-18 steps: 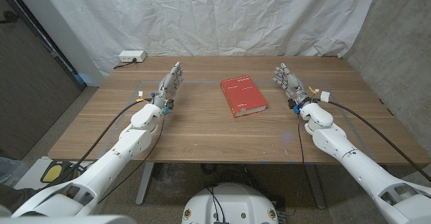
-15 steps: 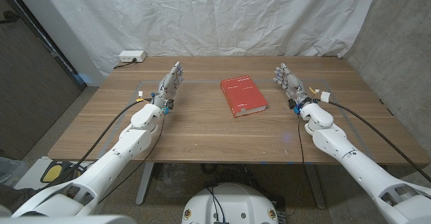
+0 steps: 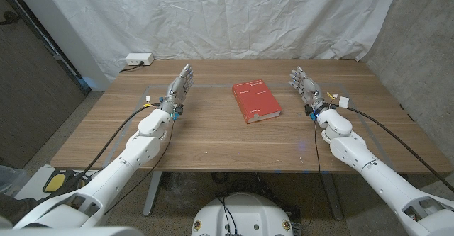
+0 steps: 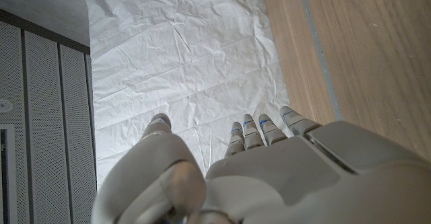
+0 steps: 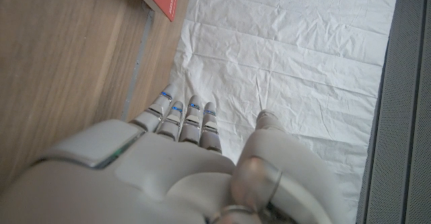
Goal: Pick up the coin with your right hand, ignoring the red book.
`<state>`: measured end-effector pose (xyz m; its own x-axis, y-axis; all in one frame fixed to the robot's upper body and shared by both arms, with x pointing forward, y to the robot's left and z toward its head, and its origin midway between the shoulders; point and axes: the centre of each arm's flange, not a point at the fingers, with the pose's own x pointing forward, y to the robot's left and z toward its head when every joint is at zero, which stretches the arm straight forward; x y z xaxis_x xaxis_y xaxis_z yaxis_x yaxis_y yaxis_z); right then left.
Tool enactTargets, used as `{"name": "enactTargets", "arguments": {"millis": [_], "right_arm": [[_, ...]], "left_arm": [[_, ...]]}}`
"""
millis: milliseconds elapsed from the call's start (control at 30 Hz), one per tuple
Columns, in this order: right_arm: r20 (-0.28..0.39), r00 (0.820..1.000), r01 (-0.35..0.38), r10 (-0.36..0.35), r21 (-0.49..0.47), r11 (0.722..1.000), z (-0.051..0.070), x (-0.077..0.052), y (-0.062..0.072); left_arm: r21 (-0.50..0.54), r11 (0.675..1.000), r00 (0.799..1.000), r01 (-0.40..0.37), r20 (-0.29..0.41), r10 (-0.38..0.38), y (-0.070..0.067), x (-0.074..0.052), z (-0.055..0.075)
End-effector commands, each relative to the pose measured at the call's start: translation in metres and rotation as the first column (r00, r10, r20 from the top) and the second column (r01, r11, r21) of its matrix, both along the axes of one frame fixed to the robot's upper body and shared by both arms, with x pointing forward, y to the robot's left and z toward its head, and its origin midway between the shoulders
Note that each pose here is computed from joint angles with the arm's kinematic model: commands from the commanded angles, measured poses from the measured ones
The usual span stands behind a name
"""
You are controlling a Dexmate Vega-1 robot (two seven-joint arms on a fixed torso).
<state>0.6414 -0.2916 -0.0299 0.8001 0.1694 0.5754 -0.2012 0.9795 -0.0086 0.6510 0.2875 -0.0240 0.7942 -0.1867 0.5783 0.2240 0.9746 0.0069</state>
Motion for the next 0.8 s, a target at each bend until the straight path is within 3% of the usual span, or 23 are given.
{"name": "enactTargets", "arguments": {"millis": [33, 333, 800], "right_arm": [[0.001, 1.0, 0.009, -0.009, 0.011, 1.0, -0.006, -0.012, -0.007], [-0.005, 1.0, -0.001, 0.001, 0.007, 1.0, -0.012, -0.019, -0.008], [0.024, 0.999, -0.031, 0.03, 0.012, 0.999, -0.011, -0.032, -0.002]], "left_arm": [[0.009, 1.0, 1.0, 0.009, -0.014, -0.009, -0.001, 0.001, -0.005], [0.005, 1.0, 1.0, 0.006, -0.003, -0.006, -0.002, -0.004, -0.009], [0.007, 1.0, 1.0, 0.013, -0.001, -0.013, -0.003, -0.008, -0.009]]}}
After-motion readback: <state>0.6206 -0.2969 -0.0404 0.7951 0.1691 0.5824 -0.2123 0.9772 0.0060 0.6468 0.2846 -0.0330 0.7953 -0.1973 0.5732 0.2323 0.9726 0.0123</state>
